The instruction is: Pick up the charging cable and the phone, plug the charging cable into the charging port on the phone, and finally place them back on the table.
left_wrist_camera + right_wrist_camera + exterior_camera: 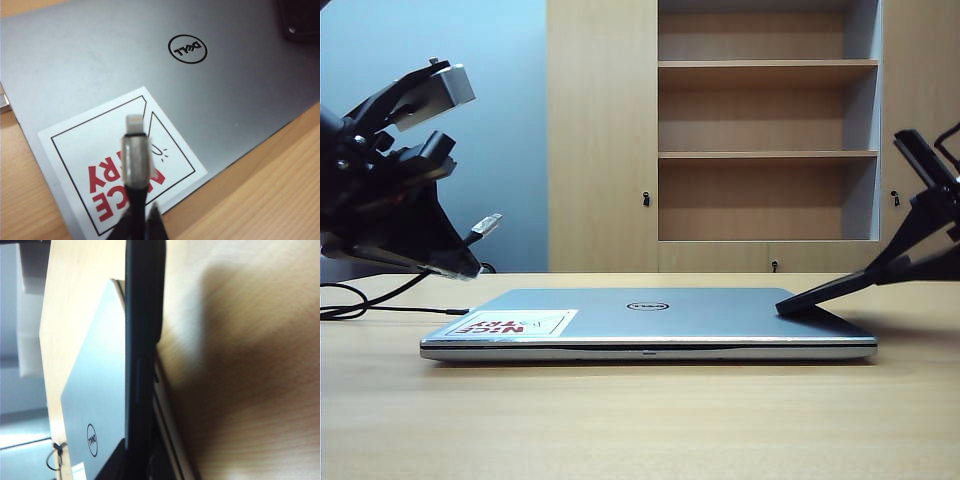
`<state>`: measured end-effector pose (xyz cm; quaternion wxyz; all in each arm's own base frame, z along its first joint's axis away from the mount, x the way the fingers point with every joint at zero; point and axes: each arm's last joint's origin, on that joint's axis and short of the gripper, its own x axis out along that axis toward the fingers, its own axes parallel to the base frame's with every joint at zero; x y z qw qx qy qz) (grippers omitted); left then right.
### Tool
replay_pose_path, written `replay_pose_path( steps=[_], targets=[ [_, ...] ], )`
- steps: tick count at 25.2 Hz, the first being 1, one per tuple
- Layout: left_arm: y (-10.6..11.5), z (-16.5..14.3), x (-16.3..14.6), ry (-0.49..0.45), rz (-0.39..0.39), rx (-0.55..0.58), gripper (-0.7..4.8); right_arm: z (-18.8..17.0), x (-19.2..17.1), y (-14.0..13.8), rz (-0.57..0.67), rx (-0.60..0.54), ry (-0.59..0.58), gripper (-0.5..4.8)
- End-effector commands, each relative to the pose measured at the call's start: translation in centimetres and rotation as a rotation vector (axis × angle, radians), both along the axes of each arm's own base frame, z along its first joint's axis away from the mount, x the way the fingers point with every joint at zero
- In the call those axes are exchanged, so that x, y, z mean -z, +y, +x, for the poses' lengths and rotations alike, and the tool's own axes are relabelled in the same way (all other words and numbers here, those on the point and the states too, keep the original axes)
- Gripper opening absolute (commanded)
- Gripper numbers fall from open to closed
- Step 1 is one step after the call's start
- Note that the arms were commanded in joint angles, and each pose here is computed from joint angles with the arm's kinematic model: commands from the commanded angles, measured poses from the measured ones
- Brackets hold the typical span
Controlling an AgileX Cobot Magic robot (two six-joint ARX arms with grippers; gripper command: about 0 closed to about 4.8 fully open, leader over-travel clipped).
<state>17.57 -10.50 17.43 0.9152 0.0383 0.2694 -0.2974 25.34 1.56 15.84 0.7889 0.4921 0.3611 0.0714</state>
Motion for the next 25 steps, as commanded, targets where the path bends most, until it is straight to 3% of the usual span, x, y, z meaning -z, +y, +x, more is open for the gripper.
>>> replay_pose_path(
  steps=[1,11,17,25],
  targets=[
    [0.0,0.0,-0.1,-0.01,-0.006,0.001,-0.06,0.1,-1.7,0.0,-0.062,-0.029,-0.066,-0.07],
    [0.0,0.0,-0.1,-0.01,-0.006,0.001,-0.06,-0.8,-7.7,-0.1,-0.257,-0.146,-0.067,-0.07],
    [0.0,0.0,-0.1,-0.01,-0.006,0.002,-0.06,-2.5,-12.4,-0.3,-0.512,-0.238,0.073,-0.07],
    [0.0,0.0,-0.1,-0.011,-0.006,0.001,-0.06,-4.9,-13.5,4.1,-0.873,-0.438,0.215,-0.07]
  ],
)
